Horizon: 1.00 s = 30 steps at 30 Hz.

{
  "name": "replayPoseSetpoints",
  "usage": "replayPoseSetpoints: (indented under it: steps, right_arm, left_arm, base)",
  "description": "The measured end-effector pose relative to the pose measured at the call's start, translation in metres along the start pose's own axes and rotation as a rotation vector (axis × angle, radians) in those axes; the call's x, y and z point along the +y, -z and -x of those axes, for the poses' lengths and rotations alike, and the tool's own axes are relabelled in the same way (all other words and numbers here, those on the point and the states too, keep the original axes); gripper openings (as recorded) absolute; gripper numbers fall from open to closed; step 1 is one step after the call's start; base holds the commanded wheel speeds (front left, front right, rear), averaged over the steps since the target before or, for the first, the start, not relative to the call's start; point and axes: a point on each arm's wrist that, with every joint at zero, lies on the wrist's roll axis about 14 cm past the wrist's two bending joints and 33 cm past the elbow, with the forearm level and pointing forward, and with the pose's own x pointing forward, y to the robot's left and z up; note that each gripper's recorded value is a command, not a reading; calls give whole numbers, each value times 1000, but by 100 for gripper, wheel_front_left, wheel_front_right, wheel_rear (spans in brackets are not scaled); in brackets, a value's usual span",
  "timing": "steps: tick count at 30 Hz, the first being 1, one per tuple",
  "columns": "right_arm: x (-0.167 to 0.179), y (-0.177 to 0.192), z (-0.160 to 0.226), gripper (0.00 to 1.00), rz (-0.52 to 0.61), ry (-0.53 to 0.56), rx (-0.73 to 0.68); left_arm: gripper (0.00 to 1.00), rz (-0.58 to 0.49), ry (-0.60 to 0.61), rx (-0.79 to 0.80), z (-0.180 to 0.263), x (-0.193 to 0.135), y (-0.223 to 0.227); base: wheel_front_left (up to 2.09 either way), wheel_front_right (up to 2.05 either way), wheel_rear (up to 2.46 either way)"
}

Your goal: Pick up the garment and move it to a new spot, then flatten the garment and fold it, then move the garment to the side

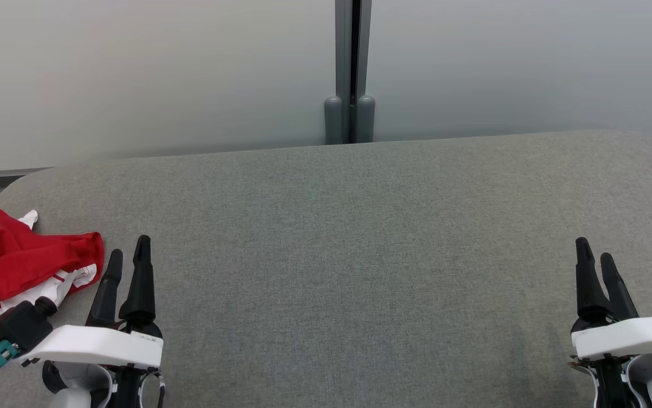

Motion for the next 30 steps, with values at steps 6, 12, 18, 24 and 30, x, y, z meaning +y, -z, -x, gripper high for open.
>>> replayPoseSetpoints:
  steps: [6,12,18,24,30]
  right_arm:
    - [0,4,1,100,108,-6,13]
    - [0,8,2,100,197,-11,25]
    - [0,11,3,100,275,-21,30]
    - [2,17,3,100,346,-34,46]
    - [3,24,4,100,405,-45,66]
  left_arm:
    - [100,-109,-3,16,4,3,5]
    - [100,-199,6,22,7,2,7]
    - [100,-276,8,32,10,3,12]
    - [100,-344,-8,53,14,10,19]
    - [100,-405,-20,69,16,15,24]
  base:
    - [0,0,0]
    - [0,0,0]
    - [0,0,0]
    - [0,0,0]
    - [0,0,0]
